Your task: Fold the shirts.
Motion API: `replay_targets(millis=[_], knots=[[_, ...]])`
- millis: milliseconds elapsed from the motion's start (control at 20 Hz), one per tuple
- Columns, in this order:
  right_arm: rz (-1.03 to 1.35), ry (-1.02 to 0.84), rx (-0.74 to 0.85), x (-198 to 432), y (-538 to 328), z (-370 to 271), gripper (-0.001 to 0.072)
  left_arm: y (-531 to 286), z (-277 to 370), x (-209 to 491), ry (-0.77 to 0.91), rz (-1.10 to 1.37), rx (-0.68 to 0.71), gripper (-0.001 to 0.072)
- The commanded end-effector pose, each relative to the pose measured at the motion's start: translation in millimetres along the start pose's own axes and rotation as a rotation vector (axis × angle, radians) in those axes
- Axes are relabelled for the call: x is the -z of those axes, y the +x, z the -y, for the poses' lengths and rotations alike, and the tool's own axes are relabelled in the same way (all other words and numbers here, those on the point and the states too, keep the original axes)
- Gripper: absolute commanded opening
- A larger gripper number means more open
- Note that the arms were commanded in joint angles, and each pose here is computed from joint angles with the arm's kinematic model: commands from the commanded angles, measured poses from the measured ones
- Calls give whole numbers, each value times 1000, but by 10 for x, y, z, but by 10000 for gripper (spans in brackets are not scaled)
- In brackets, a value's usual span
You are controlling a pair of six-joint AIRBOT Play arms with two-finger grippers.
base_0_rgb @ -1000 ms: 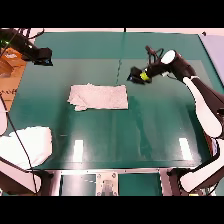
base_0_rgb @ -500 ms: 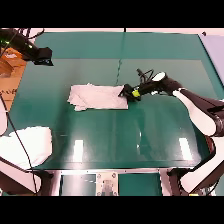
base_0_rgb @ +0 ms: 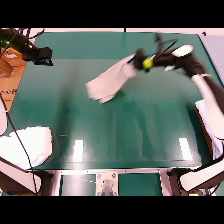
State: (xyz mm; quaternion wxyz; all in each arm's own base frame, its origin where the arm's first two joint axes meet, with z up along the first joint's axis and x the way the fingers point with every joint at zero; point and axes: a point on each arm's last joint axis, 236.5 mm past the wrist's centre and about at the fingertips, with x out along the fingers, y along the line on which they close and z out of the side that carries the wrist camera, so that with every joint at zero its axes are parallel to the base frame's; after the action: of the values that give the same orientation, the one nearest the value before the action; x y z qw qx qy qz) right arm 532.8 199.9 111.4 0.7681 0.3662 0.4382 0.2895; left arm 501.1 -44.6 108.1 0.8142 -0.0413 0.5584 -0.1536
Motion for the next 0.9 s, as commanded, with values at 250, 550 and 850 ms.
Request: replay_targets(millis=[250,550,850], knots=[[557,113,267,-1099,-3113,449,9,1,0,11,-7,-4,1,25],[767,502,571,-494,-4665,1313,9,1,-2,0,-12,0,0,24],[847,893,840,898,-5167,1789,8,1,-2,4,-11,-1,0,25]])
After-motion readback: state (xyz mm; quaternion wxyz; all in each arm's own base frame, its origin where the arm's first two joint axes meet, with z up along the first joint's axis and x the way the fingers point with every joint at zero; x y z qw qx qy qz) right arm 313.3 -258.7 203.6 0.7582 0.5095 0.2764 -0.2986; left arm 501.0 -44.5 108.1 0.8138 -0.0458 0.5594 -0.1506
